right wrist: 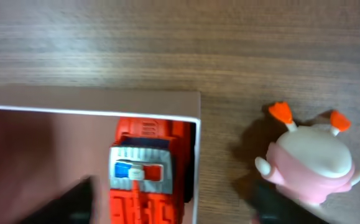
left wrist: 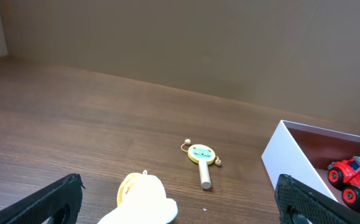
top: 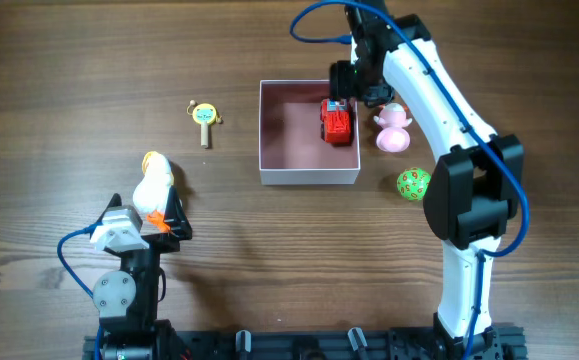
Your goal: Pack container
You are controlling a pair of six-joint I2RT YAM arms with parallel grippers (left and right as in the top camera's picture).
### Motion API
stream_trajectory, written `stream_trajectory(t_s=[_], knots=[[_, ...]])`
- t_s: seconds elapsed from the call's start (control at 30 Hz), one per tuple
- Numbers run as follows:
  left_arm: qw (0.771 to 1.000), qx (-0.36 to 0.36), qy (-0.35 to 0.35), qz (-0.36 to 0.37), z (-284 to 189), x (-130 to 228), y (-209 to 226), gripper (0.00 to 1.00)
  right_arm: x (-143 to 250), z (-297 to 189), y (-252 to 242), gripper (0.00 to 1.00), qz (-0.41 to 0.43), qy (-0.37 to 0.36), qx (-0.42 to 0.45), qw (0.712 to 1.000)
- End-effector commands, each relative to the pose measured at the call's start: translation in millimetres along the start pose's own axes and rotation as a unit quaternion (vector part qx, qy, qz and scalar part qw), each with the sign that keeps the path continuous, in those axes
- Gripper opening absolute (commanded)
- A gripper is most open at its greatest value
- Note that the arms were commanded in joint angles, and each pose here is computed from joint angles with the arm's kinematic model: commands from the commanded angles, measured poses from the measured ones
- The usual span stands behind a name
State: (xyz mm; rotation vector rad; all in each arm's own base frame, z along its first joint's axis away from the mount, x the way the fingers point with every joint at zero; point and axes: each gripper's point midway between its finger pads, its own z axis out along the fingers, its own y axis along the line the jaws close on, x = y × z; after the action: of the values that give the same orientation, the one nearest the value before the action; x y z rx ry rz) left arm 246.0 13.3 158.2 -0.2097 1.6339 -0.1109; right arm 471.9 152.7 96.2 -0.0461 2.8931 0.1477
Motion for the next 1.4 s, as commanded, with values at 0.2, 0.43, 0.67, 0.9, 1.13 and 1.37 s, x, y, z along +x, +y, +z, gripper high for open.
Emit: stream_trajectory(t_s=[0.2, 0.43, 0.67, 0.9, 1.13, 1.37], knots=[[1.000, -0.002, -0.002, 0.010, 0, 1, 0, 1.00, -43, -114, -36, 1.00, 0.087, -0.121, -0.014, 0.989], [1.000, -0.002, -0.002, 0.010, 0, 1, 0, 1.00, -16, -92, -100, 1.00, 0.119, -0.053, 0.059, 0.990], [1.000, -0.002, -0.002, 0.010, 0, 1, 0, 1.00, 6, -64, -111, 1.00, 0.116, -0.006, 0.071, 0.991], [1.000, -0.002, -0.002, 0.010, 0, 1, 0, 1.00, 47, -15, -116, 1.00, 0.104, 0.081, 0.081, 0.988], [1.000, -0.002, -0.002, 0.010, 0, 1, 0, 1.00, 71, 13, -116, 0.99, 0.091, 0.122, 0.075, 0.986], [1.000, -0.002, -0.002, 0.010, 0, 1, 0, 1.00, 82, 32, -106, 0.99, 0.060, 0.133, 0.034, 0.989]])
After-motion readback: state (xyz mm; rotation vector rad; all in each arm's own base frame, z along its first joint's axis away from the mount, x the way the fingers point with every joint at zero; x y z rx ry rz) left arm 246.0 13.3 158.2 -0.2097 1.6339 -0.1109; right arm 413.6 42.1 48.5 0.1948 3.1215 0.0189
